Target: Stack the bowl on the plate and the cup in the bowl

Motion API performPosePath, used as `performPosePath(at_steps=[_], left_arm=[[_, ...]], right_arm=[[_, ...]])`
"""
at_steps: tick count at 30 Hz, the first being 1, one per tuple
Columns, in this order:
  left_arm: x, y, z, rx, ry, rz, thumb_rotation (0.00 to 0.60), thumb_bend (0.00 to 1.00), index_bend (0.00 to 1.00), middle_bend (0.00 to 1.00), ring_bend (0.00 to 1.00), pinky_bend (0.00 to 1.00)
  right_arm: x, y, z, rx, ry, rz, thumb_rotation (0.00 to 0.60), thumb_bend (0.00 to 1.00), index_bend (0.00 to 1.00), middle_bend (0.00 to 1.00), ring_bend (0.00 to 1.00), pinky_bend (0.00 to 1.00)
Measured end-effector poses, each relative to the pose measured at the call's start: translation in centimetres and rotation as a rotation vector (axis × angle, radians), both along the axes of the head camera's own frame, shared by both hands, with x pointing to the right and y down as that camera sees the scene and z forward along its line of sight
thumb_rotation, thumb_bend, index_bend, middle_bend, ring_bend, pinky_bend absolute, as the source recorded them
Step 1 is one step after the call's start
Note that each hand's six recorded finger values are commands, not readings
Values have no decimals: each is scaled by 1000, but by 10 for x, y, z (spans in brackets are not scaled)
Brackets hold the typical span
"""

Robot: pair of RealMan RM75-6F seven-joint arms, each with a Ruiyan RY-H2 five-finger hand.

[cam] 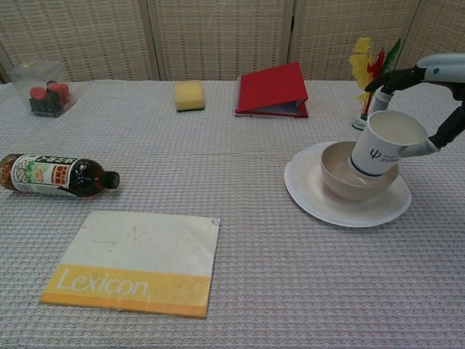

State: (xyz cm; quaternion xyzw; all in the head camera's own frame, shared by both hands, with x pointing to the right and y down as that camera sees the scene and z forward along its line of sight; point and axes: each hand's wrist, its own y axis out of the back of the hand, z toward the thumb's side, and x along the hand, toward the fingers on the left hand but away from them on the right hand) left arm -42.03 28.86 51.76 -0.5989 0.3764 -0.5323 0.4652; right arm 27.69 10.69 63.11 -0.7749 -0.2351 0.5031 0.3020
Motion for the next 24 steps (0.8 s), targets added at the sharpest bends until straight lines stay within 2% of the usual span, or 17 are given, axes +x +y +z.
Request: performPosePath(at_steps=[10, 16, 24], left_arm=[[-2, 0, 0, -2, 1, -5, 600, 314, 0, 0, 0, 259], [-3, -1, -1, -1, 4, -7, 600, 314, 0, 0, 0, 259], [-4, -2, -1, -1, 6, -9, 600, 314, 0, 0, 0, 259]], right_arm=[[-7, -16, 20, 0, 46, 14, 600, 209, 416, 68, 0, 0], [-13, -22, 37, -35, 63, 29, 600, 206, 416, 68, 0, 0], [-21, -23, 42, -76, 76, 19, 600, 201, 417, 65, 0, 0]])
